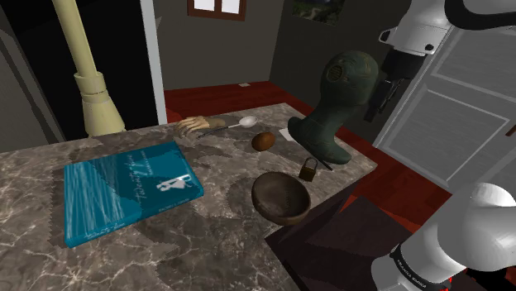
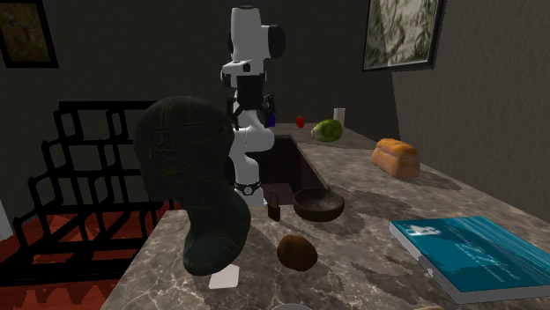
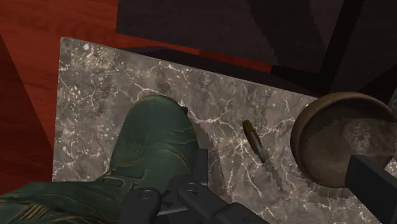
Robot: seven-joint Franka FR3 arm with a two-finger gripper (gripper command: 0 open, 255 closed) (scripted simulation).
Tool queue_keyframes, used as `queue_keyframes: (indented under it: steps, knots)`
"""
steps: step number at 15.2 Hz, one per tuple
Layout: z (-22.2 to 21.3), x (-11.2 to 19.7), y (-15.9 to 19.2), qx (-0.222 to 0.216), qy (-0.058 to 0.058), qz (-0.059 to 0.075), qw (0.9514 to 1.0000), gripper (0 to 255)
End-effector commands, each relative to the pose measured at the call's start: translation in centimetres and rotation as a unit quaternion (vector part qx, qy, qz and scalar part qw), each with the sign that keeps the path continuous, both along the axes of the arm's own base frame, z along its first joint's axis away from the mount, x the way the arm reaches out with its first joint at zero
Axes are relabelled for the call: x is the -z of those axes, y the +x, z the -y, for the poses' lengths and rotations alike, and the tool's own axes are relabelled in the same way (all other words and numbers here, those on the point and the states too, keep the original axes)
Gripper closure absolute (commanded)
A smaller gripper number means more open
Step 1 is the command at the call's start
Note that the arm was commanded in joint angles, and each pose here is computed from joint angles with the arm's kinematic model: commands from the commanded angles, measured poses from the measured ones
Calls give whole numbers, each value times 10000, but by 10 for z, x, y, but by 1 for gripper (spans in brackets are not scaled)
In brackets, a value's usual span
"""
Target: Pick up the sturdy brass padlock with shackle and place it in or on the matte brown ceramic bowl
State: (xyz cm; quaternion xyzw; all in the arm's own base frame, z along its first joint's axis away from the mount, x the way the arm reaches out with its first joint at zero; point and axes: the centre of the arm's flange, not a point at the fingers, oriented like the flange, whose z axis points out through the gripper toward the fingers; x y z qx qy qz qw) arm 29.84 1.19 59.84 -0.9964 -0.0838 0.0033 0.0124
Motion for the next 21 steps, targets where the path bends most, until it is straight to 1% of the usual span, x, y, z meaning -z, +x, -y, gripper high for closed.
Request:
queue_keyframes:
  steps: [1, 5, 9, 13, 17, 21]
  knots:
    - [0, 0, 0, 0, 0, 0, 10000, 0]
    - [-8, 45, 32, -548, 52, -151, 9984, 0]
    - [-20, 90, 61, -1095, 104, -302, 9935, 0]
    - [-36, 137, 88, -1638, 155, -452, 9853, 0]
    - [-53, 182, 110, -2155, 204, -594, 9745, 0]
    - [-54, 202, 107, -2155, 204, -594, 9745, 0]
